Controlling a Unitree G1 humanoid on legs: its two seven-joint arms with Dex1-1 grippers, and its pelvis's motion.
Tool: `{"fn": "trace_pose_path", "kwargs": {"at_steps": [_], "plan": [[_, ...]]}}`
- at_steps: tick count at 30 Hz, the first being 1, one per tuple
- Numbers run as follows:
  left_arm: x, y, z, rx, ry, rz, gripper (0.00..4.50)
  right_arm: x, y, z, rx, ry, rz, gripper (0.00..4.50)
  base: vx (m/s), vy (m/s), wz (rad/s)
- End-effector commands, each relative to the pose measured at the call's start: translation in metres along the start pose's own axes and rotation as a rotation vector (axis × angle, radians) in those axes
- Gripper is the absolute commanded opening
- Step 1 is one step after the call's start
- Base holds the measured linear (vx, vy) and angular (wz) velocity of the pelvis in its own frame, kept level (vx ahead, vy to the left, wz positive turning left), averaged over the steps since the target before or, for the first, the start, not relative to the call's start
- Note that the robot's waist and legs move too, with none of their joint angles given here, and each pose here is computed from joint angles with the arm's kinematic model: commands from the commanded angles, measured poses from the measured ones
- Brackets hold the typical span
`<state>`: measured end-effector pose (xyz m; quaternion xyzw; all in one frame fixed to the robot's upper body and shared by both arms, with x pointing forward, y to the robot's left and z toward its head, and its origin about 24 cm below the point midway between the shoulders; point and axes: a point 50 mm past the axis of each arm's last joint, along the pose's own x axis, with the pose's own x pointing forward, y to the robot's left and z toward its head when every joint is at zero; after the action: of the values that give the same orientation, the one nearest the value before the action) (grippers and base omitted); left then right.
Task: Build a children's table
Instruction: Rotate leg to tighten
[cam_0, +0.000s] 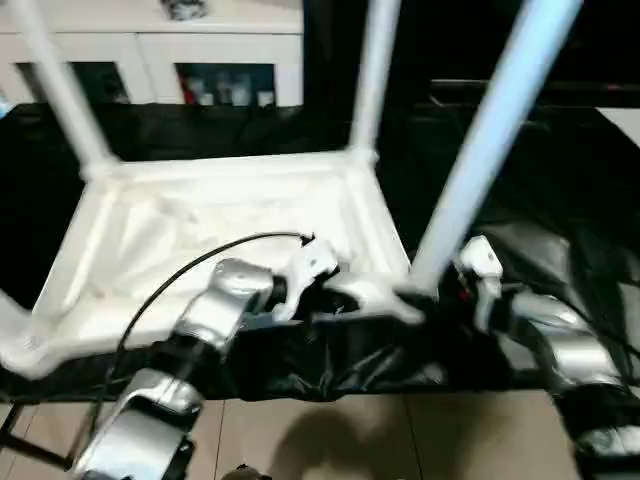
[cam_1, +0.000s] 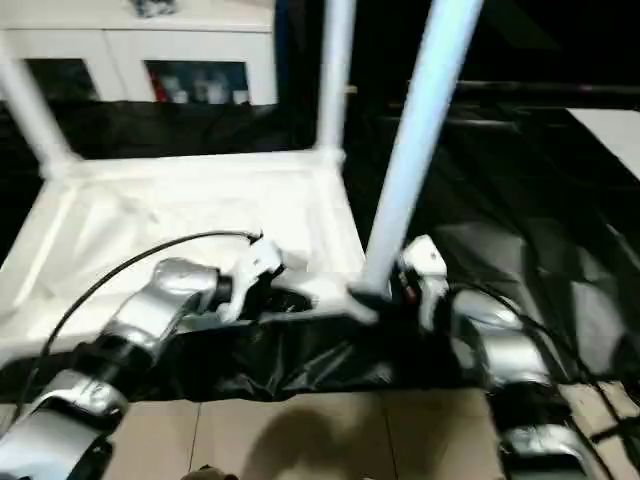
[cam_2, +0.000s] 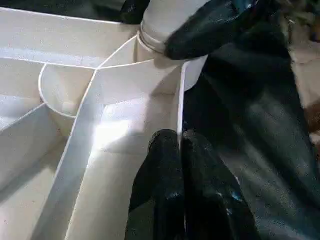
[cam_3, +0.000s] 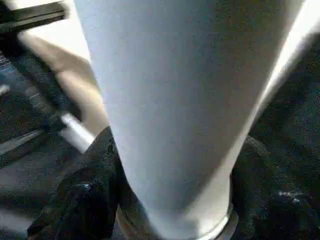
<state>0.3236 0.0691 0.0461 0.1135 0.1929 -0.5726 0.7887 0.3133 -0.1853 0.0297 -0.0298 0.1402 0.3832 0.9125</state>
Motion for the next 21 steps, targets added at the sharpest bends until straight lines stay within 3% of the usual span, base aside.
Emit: {"fn": "trace_pose_path", "kwargs": {"at_steps": [1,6,8,9,10,16,21], "plan": [[0.017,-0.002,0.018,-0.027,-0.080,0.070,0.00,0.019,0.011,-0.005,-0.005,0.033,-0.034,2.62,0.000,0.000,0.00],[0.041,-0.010,0.034,-0.028,-0.115,0.136,0.00,0.047,0.019,0.000,0.060,0.004,-0.180,2.61,0.000,0.000,0.00],[0.046,-0.015,0.038,-0.026,-0.132,0.115,0.00,0.054,0.025,0.002,0.066,-0.009,-0.158,2.61,0.000,0.000,0.00],[0.047,-0.017,0.038,-0.023,-0.132,0.108,0.00,0.055,0.028,0.003,0.056,-0.018,-0.142,3.16,0.000,0.000,0.00],[0.048,-0.018,0.037,-0.018,-0.127,0.103,0.00,0.057,0.031,0.005,0.049,-0.033,-0.114,3.29,0.000,0.000,0.00],[0.046,-0.017,0.033,-0.011,-0.115,0.107,0.00,0.056,0.032,0.007,0.045,-0.047,-0.082,3.71,0.000,0.000,0.00],[0.040,-0.015,0.029,-0.004,-0.115,0.090,0.00,0.041,0.023,0.006,-0.001,-0.040,-0.053,4.17,0.000,0.000,0.00]]}}
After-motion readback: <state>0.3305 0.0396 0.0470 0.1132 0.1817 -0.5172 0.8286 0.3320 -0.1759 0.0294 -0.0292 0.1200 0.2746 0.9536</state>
